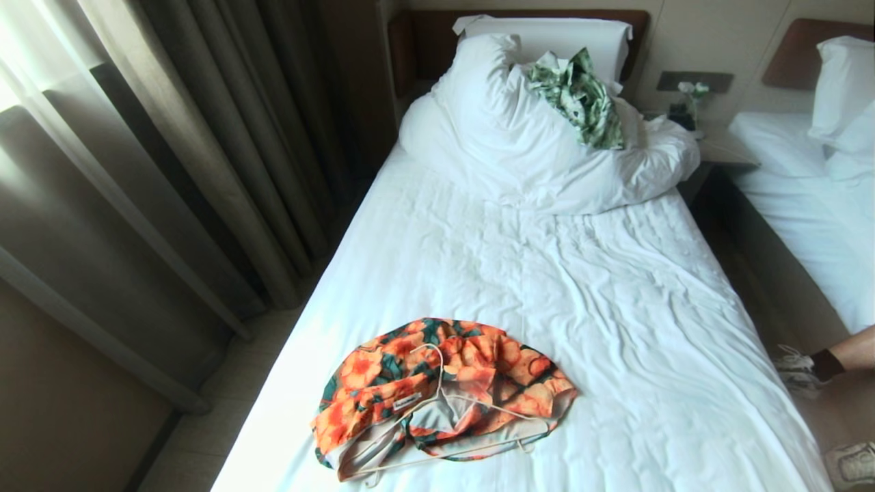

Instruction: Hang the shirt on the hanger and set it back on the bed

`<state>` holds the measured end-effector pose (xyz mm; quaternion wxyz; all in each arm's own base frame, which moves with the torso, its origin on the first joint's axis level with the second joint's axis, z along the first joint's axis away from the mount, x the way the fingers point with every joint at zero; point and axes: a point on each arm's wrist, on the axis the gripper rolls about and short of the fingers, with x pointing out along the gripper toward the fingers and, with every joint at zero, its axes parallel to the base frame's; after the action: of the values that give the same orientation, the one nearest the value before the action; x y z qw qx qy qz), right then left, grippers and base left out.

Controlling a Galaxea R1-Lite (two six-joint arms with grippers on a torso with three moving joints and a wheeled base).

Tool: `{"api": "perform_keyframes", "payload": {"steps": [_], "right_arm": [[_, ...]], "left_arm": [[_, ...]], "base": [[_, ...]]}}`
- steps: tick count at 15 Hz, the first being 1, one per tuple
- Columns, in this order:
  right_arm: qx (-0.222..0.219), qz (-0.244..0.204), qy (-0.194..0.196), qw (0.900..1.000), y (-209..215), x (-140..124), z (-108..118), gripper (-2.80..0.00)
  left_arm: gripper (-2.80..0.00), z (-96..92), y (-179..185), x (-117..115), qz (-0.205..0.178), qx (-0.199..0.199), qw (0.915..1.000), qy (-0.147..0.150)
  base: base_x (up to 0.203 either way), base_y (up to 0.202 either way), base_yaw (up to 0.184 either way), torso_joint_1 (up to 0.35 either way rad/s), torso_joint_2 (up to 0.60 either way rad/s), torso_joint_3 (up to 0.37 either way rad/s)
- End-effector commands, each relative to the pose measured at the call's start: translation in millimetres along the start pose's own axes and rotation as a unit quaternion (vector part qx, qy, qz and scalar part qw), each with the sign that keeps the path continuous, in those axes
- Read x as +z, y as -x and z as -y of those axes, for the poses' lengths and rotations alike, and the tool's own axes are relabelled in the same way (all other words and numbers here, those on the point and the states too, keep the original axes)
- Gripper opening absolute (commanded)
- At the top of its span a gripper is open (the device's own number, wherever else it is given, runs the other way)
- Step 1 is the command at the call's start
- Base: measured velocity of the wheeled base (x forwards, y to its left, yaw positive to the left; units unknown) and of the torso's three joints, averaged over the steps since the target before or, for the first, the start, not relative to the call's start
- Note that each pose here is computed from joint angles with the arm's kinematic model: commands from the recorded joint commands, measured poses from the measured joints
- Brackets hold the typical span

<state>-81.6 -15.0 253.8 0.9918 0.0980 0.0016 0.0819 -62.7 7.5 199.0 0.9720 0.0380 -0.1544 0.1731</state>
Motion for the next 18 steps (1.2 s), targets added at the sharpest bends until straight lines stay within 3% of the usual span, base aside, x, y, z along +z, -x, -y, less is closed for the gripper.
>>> {"api": "perform_keyframes", "payload": {"steps": [1,6,9,12,14,18], "right_arm": [[-0.014,0.005,-0.001,1.000,3.1,-7.7,-0.9,-2.80],[-0.047,0.032,-0.002,0.998,9.3,-23.9,-14.3,-2.80],[-0.042,-0.004,-0.029,0.999,-2.3,-43.0,-9.8,-2.80],[-0.046,-0.029,-0.032,0.998,-23.1,-66.4,-1.3,-2.80],[-0.047,-0.032,-0.016,0.998,-37.1,-86.7,5.4,-2.80],[-0.044,-0.024,0.060,0.997,-57.0,-118.0,15.4,-2.80]], "left_arm": [[-2.80,1.4,4.5,-14.8,-0.001,-0.026,0.9996,-0.002],[-2.80,11.2,6.2,-61.9,-0.037,-0.113,0.9929,-0.011],[-2.80,17.0,3.6,-88.9,-0.066,-0.139,0.9881,0.002],[-2.80,21.9,3.1,-116.0,-0.102,-0.164,0.9811,-0.017],[-2.80,23.0,2.6,-123.0,-0.102,-0.165,0.9808,-0.019],[-2.80,23.2,2.7,-123.3,-0.102,-0.169,0.9799,-0.029]], "base": [[0.000,0.000,0.000,0.000,0.00,0.000],[0.000,0.000,0.000,0.000,0.00,0.000],[0.000,0.000,0.000,0.000,0.00,0.000],[0.000,0.000,0.000,0.000,0.00,0.000],[0.000,0.000,0.000,0.000,0.00,0.000],[0.000,0.000,0.000,0.000,0.00,0.000]]}}
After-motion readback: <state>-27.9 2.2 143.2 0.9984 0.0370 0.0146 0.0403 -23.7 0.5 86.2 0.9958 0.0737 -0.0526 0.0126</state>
